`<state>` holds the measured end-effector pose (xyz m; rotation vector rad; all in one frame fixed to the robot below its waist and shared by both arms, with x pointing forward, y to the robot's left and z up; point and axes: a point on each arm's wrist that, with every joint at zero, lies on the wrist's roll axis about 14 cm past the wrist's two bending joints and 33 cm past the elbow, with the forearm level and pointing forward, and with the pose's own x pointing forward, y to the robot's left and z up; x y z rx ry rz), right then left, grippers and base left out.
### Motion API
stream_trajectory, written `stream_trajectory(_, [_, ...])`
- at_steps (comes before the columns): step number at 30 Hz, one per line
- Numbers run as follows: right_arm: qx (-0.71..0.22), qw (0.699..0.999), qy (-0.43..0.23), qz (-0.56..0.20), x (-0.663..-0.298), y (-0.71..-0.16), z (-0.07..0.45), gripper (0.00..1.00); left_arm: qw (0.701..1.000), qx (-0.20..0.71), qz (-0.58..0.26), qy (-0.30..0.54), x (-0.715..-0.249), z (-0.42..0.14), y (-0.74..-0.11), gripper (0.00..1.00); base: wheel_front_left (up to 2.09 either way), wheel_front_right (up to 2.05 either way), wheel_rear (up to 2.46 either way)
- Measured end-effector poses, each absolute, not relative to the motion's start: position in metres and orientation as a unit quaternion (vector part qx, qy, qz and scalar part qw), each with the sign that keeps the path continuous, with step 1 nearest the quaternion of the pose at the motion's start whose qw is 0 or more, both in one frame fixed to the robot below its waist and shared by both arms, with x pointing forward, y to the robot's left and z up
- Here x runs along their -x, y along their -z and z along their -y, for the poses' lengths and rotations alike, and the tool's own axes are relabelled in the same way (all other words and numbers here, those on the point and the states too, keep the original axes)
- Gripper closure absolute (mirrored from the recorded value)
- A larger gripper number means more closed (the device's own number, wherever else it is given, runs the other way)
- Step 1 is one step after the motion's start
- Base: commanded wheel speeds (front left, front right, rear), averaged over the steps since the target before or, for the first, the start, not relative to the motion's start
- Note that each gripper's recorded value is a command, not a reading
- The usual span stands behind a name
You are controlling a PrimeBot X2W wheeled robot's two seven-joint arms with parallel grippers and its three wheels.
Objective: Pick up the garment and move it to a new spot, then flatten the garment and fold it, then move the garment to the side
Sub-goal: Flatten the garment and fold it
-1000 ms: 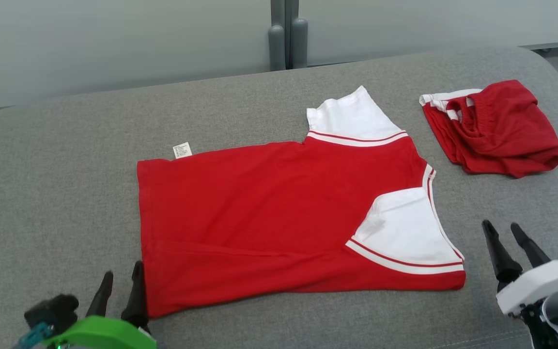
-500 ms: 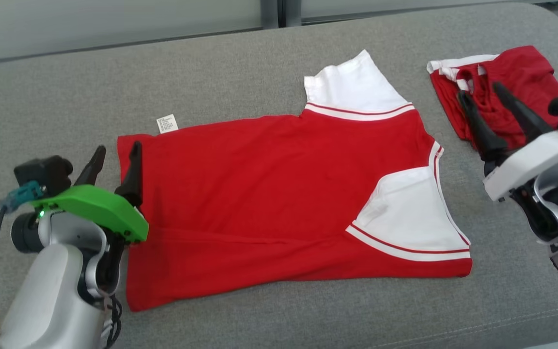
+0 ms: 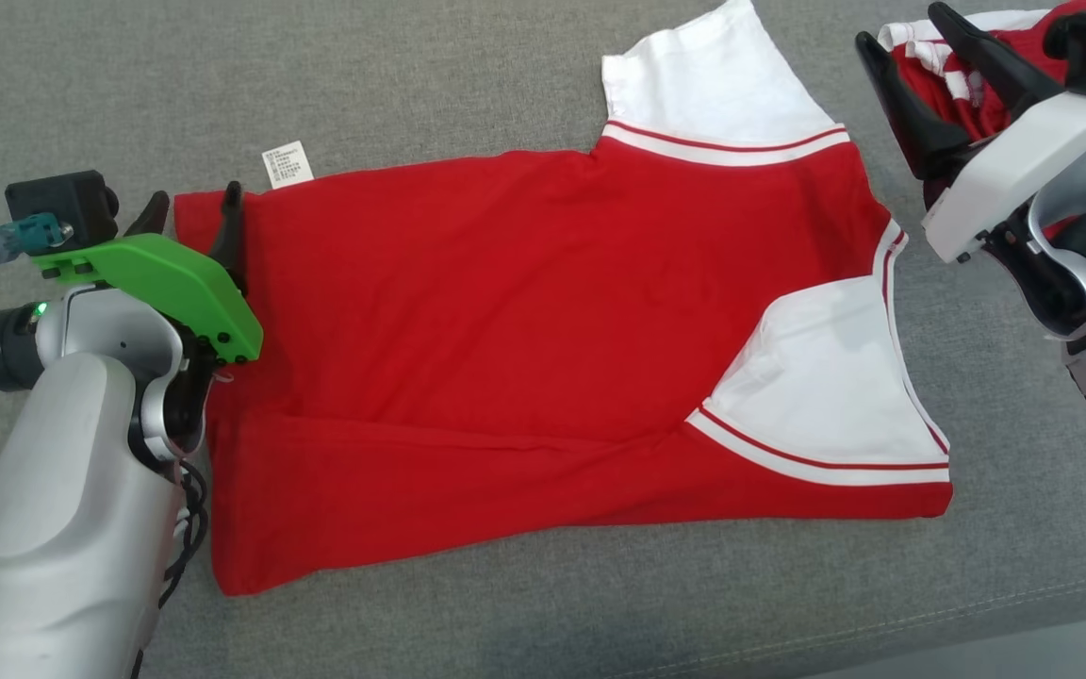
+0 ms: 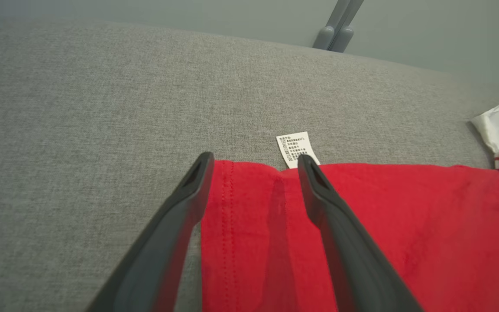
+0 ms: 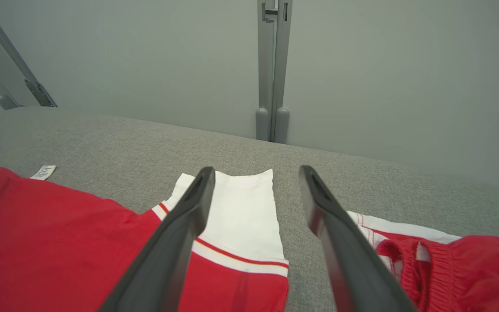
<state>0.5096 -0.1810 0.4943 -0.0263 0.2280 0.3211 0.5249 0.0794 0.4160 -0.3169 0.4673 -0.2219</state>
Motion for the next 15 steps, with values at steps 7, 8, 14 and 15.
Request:
stream_trajectory(7, [0.007, 0.975, -0.163, -0.148, -0.515, -0.465, 0.176, 0.00, 0.948, 0.137, -0.273, 0.086, -0.528, -0.092, -0.381, 0.00, 0.00, 0.00, 0.00])
stream_trajectory(8, [0.007, 0.975, -0.162, -0.150, -0.516, -0.464, 0.176, 0.00, 0.948, 0.135, -0.275, 0.084, -0.528, -0.093, -0.379, 0.00, 0.00, 0.00, 0.00])
stream_trajectory(14, [0.010, 0.976, -0.163, -0.145, -0.525, -0.468, 0.176, 0.00, 0.947, 0.134, -0.280, 0.080, -0.536, -0.092, -0.377, 0.00, 0.00, 0.00, 0.00])
stream_trajectory(15, [0.010, 0.976, -0.162, -0.146, -0.525, -0.467, 0.177, 0.00, 0.947, 0.134, -0.280, 0.080, -0.536, -0.091, -0.377, 0.00, 0.00, 0.00, 0.00])
